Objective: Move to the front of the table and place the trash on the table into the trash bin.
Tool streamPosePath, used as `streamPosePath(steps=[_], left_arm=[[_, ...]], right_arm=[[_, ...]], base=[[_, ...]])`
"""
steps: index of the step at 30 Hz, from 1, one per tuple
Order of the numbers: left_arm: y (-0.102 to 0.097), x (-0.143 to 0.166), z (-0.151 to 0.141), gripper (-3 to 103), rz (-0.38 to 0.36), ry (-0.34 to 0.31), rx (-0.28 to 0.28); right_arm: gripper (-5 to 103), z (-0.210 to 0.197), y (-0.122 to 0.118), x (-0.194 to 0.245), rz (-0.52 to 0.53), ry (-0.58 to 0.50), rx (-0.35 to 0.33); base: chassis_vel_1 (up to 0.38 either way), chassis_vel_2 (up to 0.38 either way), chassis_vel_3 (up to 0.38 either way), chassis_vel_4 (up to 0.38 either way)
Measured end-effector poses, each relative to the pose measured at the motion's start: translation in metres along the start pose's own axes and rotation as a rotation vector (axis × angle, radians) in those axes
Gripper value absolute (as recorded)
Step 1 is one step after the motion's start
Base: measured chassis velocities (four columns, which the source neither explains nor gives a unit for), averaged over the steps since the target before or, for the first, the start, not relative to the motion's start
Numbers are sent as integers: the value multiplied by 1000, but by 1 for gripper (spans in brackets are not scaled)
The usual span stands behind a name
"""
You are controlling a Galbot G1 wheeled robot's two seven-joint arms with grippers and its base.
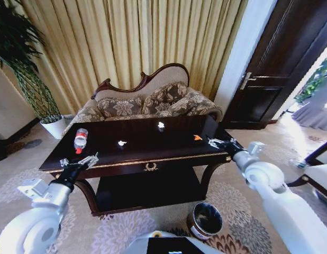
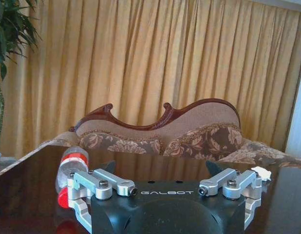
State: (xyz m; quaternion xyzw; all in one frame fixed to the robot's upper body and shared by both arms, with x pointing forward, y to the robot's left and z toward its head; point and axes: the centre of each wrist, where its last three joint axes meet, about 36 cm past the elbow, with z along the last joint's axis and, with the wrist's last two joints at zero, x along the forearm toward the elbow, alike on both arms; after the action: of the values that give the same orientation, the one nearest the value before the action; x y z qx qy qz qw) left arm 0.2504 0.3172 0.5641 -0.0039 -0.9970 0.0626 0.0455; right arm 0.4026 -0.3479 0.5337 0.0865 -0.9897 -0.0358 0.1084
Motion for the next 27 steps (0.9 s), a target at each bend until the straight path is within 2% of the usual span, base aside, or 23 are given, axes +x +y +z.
streamPosePath(steps=[10,17,27], left_arm=[[-2,0,3,100,0,3,8],[-4,3,8,100,-6,12,18],[-4,4,9,100,-4,6,20]], right_arm=[[100,0,15,-42,-5,25,4],[100,17,14,-64,28,84,2],[100,29,14,-85,52,106,12]], base=[[0,0,0,0],[0,0,0,0],[0,0,0,0]])
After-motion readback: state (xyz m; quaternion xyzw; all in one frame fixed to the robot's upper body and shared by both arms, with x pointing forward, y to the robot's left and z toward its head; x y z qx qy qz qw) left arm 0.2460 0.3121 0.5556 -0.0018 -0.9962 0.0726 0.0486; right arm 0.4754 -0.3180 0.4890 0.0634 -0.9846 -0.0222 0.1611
